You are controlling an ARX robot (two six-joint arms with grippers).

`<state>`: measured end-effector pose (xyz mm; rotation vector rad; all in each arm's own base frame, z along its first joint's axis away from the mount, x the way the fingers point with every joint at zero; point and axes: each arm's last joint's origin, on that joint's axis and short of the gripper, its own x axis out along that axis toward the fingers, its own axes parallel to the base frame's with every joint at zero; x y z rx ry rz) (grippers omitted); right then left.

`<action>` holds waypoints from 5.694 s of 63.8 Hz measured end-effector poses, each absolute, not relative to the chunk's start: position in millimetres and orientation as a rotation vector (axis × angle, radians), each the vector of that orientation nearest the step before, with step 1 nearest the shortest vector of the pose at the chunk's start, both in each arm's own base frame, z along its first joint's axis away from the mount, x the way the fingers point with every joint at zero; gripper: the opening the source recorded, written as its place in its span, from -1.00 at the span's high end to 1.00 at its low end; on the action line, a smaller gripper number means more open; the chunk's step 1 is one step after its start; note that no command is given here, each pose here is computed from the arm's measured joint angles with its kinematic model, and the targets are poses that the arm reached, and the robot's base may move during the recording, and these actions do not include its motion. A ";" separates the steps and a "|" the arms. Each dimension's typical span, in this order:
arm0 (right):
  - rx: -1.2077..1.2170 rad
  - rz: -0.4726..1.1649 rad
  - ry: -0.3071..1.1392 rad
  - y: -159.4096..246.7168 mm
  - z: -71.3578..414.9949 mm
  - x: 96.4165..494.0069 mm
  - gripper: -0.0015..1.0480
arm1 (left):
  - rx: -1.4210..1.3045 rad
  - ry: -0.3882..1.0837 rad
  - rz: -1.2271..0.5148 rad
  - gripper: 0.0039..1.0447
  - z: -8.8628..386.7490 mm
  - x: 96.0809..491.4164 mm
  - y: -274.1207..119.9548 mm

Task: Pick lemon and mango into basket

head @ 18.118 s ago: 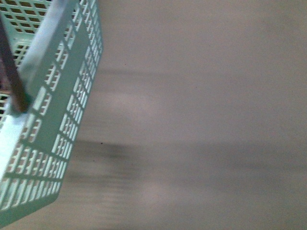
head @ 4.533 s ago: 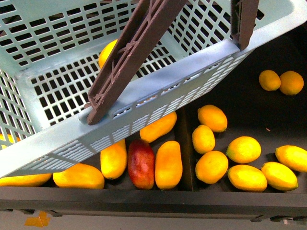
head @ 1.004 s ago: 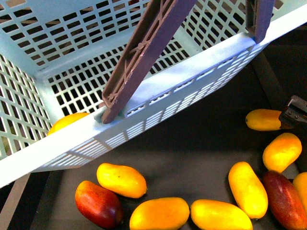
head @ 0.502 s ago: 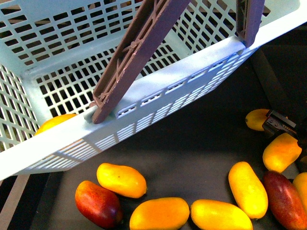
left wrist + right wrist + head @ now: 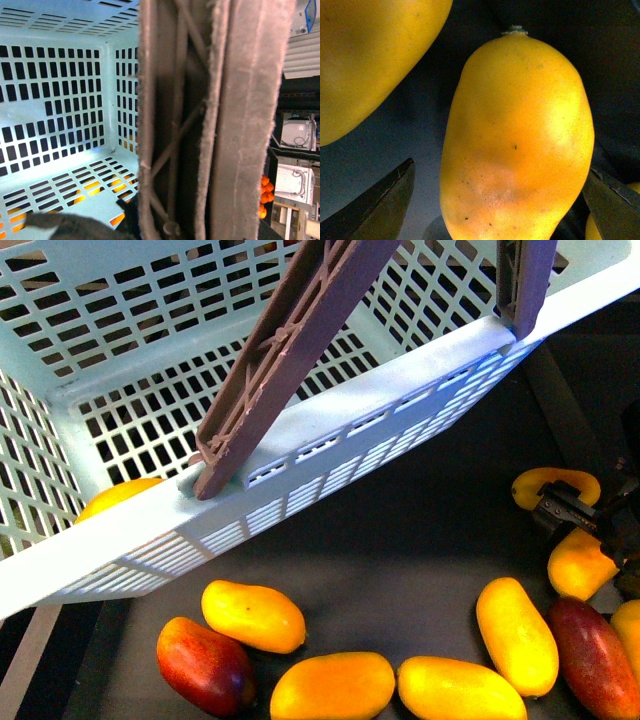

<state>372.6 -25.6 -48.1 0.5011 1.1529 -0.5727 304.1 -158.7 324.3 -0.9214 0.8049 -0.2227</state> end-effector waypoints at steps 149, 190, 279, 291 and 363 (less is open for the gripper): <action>0.364 0.146 0.429 106.4 278.6 274.5 -0.83 | -0.918 0.809 -0.216 0.74 321.9 305.5 -159.3; 0.005 0.005 0.011 20.6 204.1 182.8 0.96 | -0.914 0.809 -0.218 0.74 321.9 305.4 -159.5; 0.005 0.002 -0.018 0.3 172.5 114.5 0.96 | -0.912 0.809 -0.219 0.74 321.9 305.3 -159.5; 0.005 0.002 -0.018 0.3 172.2 110.2 0.96 | -0.912 0.809 -0.220 0.74 321.9 305.3 -159.5; 0.004 -0.001 -0.012 0.2 169.1 96.9 -0.83 | -0.928 0.833 -0.240 0.74 321.3 303.6 -163.5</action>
